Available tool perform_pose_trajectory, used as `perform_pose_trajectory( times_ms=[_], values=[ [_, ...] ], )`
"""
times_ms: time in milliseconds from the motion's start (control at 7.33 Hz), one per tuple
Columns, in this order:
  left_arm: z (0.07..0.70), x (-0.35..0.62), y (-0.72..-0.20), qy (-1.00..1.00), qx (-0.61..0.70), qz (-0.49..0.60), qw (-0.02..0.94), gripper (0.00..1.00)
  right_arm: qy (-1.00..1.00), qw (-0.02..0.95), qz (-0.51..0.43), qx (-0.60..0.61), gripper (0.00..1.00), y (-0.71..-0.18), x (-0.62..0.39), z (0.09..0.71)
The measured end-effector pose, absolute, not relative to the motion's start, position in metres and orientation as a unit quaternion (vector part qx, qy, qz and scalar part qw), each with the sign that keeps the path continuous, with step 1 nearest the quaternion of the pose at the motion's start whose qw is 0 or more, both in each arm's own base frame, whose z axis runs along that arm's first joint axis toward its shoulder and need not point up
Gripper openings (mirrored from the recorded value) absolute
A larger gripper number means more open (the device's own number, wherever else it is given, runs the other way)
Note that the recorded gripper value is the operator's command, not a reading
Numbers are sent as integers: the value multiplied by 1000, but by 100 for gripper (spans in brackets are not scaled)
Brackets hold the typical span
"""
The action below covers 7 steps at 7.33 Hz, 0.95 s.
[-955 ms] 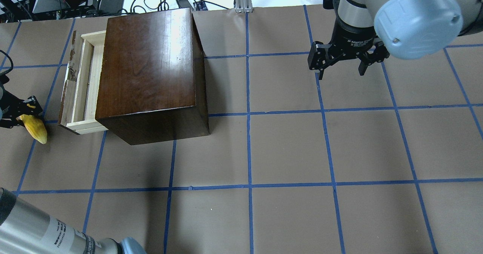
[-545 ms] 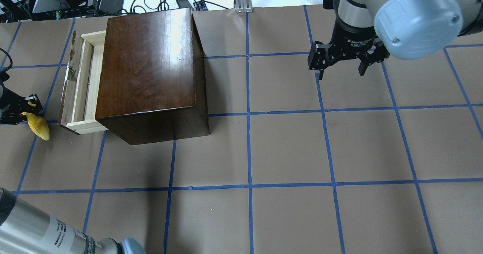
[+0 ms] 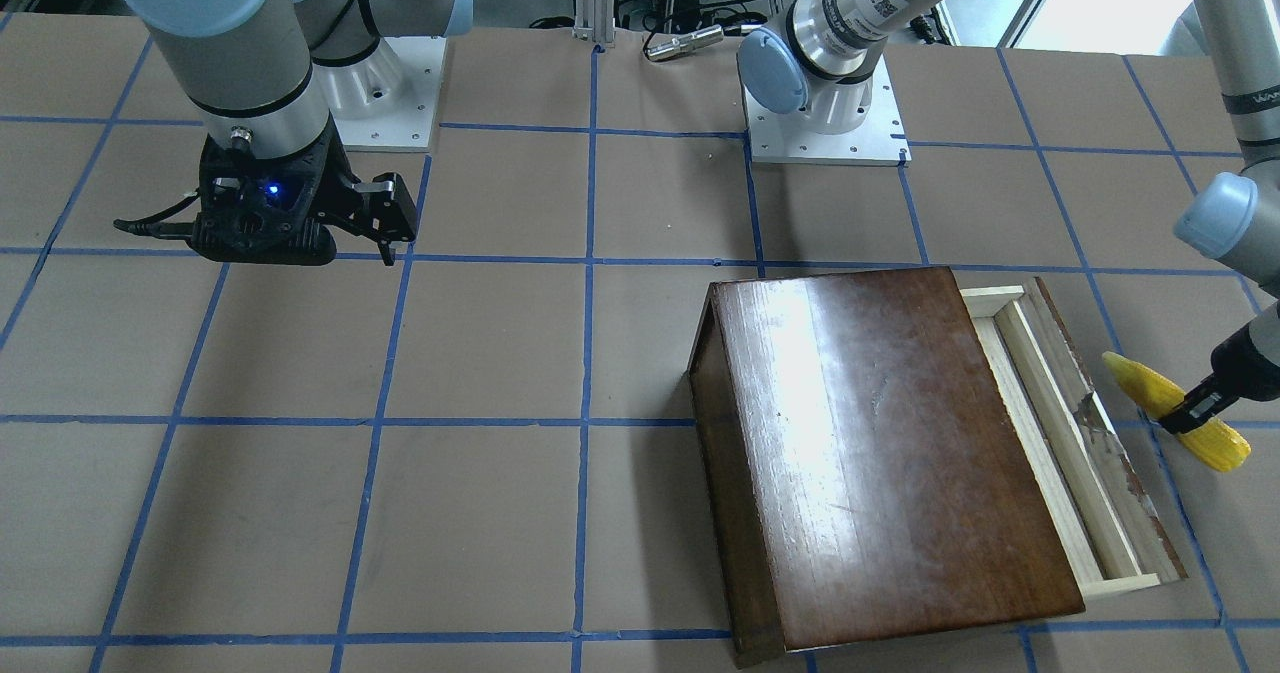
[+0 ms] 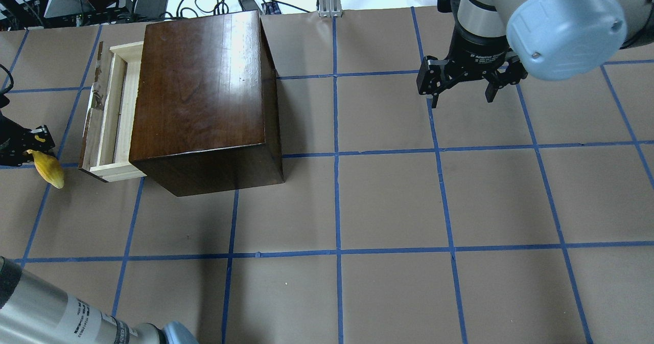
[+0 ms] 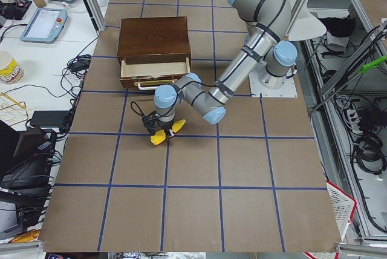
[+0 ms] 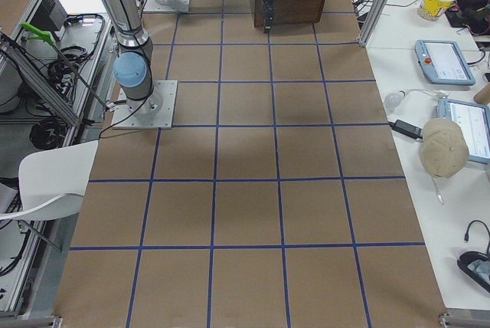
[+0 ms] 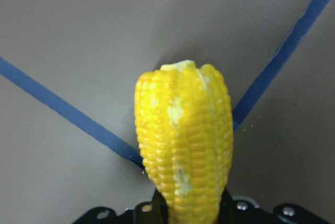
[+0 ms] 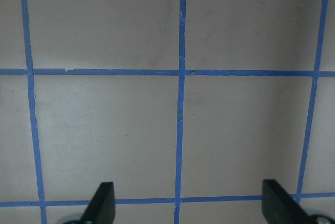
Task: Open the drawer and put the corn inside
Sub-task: 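Lift the corn with the left gripper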
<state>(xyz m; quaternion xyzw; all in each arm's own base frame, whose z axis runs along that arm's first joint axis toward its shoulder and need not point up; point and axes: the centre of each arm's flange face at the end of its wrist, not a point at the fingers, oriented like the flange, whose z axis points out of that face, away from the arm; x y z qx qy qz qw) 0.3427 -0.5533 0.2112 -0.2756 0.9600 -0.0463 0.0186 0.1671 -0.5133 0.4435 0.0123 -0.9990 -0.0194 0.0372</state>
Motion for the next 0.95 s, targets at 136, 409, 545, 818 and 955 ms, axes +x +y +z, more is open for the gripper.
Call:
perform_pose_trajectory(
  times_ms=[136,409,545,818,955],
  values=[
    [230,342,-553,962,-267,-43,18,8,-999,37,-19,12,100,-513,167,443],
    [285,339,-558,970,-244,-16,6,9,-999,37,-19,12,100,-513,167,443],
    [316,334,-561,975,-223,-6,2,9,-999,37,-19,12,100,-513,167,443],
    [369,298,-567,987,-163,-4,13,9,-999,37,-19,12,100,-513,167,444],
    [388,271,-572,991,-136,-6,19,9,-999,36,-19,12,100,-513,167,443]
  ],
)
